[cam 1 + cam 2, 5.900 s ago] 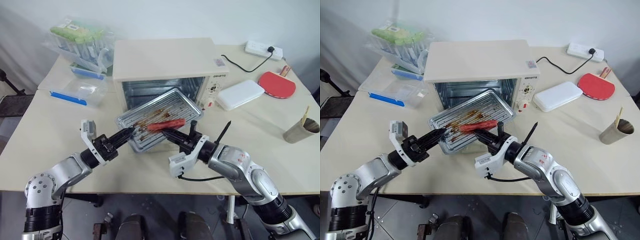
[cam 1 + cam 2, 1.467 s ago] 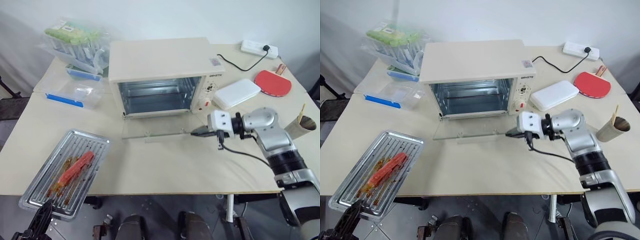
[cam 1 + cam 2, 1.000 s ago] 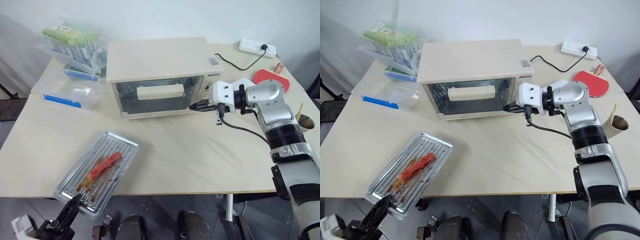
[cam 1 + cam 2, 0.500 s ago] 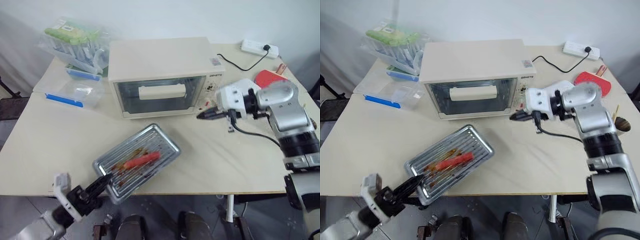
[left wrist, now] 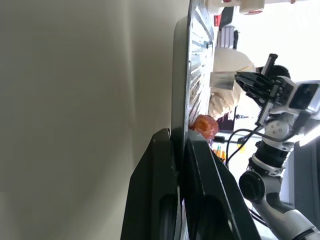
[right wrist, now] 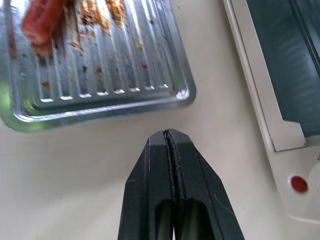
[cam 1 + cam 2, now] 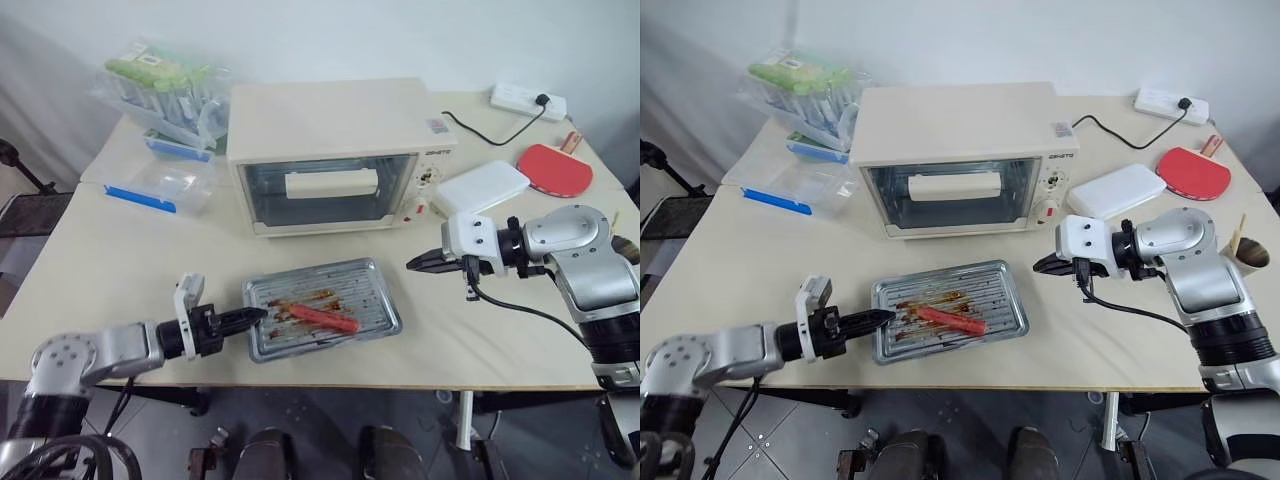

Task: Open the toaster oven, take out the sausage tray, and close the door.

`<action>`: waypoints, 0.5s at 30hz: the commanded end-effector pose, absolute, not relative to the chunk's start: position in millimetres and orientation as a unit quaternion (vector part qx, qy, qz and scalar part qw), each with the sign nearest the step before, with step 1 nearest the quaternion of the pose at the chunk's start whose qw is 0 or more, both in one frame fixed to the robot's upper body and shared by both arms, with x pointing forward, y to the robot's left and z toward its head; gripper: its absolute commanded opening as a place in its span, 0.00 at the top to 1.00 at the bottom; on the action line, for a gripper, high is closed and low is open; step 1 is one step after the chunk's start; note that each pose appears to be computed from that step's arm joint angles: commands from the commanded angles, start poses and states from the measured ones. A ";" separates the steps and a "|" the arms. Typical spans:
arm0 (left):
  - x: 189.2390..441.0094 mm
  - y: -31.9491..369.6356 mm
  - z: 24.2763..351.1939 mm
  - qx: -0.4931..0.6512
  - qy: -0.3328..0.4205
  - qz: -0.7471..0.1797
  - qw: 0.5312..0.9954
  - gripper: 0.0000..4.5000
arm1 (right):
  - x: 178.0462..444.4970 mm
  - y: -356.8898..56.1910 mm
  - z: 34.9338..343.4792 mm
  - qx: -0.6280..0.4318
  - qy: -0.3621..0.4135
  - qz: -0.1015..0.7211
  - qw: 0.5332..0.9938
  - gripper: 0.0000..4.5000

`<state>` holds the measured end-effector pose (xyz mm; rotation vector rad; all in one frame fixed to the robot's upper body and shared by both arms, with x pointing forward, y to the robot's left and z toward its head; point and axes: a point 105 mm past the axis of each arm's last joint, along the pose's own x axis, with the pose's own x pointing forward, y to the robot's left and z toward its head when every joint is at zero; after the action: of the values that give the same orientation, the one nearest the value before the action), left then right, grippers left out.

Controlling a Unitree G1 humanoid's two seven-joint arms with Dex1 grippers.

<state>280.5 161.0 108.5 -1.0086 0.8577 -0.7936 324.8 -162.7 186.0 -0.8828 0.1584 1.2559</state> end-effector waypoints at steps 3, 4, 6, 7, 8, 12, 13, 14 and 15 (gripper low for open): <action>285.8 148.8 88.7 -0.443 0.432 -0.363 0.697 1.00 | 321.6 -164.5 198.6 -0.406 0.052 0.553 0.726 0.99; 287.7 145.4 87.5 -0.438 0.437 -0.366 0.695 1.00 | 321.6 -164.2 198.6 -0.405 0.052 0.552 0.727 0.99; 292.7 138.0 85.8 -0.427 0.446 -0.373 0.692 1.00 | 321.8 -163.6 198.3 -0.405 0.051 0.550 0.729 0.99; 294.4 133.3 85.5 -0.412 0.454 -0.379 0.694 1.00 | 321.7 -163.2 198.4 -0.404 0.050 0.550 0.729 0.99; 296.6 129.6 85.8 -0.394 0.459 -0.384 0.697 1.00 | 321.6 -162.9 198.3 -0.404 0.050 0.549 0.730 0.99; 309.7 122.1 92.4 -0.376 0.461 -0.398 0.698 1.00 | 322.6 -160.6 198.9 -0.405 0.045 0.548 0.730 0.99; 311.8 119.9 93.0 -0.370 0.465 -0.402 0.697 1.00 | 322.9 -160.3 199.3 -0.405 0.044 0.548 0.731 0.99; 312.7 118.9 92.8 -0.365 0.469 -0.404 0.695 1.00 | 323.1 -160.1 199.6 -0.405 0.044 0.548 0.731 0.99; 314.0 117.8 91.9 -0.358 0.473 -0.406 0.695 1.00 | 323.4 -160.2 200.0 -0.406 0.043 0.547 0.731 0.99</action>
<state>319.4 126.9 109.9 -0.7994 0.9762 -0.8998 323.9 -161.0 184.7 -0.8698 0.1486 1.2241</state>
